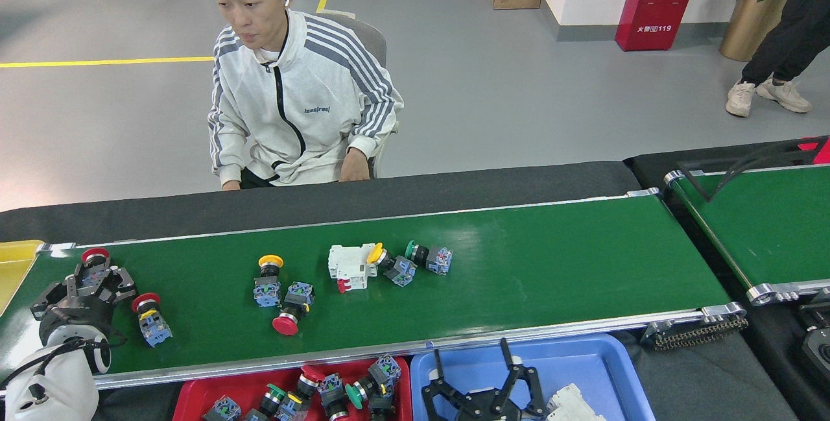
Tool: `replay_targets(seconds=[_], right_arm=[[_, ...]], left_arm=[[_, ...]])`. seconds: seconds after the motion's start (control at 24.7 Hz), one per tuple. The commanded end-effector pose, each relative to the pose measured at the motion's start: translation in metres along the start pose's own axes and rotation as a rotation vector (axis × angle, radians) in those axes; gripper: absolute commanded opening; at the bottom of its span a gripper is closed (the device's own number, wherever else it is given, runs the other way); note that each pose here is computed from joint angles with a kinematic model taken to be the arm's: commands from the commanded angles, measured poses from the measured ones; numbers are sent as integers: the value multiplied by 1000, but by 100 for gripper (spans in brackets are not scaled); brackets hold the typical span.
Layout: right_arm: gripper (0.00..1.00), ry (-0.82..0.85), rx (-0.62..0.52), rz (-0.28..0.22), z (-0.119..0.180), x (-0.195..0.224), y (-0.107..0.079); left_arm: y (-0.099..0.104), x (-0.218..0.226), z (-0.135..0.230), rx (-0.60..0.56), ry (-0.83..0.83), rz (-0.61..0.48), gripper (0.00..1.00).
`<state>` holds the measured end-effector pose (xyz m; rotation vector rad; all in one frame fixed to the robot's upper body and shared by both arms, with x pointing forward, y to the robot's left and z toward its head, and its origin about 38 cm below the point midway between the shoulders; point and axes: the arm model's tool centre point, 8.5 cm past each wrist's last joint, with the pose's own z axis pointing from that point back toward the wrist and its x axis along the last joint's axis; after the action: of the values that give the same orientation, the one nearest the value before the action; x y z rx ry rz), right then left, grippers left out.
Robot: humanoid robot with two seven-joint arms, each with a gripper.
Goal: Pick switch part from conveyor to tray
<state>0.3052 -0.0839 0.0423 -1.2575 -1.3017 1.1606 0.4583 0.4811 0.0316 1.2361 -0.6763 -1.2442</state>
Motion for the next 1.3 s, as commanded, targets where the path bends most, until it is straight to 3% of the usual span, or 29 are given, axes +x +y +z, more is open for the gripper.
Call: replay_targets(seconds=[0.0, 0.08, 0.2, 0.24, 0.36, 0.53, 0.61, 0.73, 0.81, 0.93, 0.97, 1.01, 1.13, 1.26], right_arm=[[98, -38, -44, 1, -20, 1, -12], [98, -142, -31, 12, -44, 11, -17], [98, -267, 56, 18, -76, 19, -13], [98, -297, 84, 9, -84, 22, -12], [98, -406, 163, -26, -107, 28, -8], [98, -532, 197, -71, -129, 43, -11], [98, -557, 213, -76, -142, 49, -11], [98, -582, 229, -69, -156, 59, -13], [98, -635, 242, -76, -159, 73, -14], [98, -660, 266, -69, -171, 91, -16], [98, -659, 274, -60, -174, 90, -15], [98, -656, 277, -49, -178, 89, -15], [98, -672, 288, -42, -182, 93, -17], [98, -661, 331, -16, -182, 87, -4]], left_arm=[[-2, 1, 1, -5, -35, -1, 27], [-13, 1, 6, -24, -49, -7, 25], [-19, 5, 10, -21, -99, 20, 13], [-13, 5, 9, -1, -108, 34, 10], [33, -3, 10, 155, -151, 80, 6], [56, 3, 39, 298, -262, 63, 5], [52, 18, 66, 335, -412, 23, 6], [28, 43, 133, 328, -739, -42, 8], [16, 46, 173, 323, -798, -59, 13], [9, 55, 213, 333, -853, -59, 32], [6, 59, 218, 327, -865, -55, 44], [4, 63, 221, 328, -874, -54, 64], [-3, 92, 233, 316, -954, -41, 73], [-7, 105, 239, 306, -996, -34, 78]])
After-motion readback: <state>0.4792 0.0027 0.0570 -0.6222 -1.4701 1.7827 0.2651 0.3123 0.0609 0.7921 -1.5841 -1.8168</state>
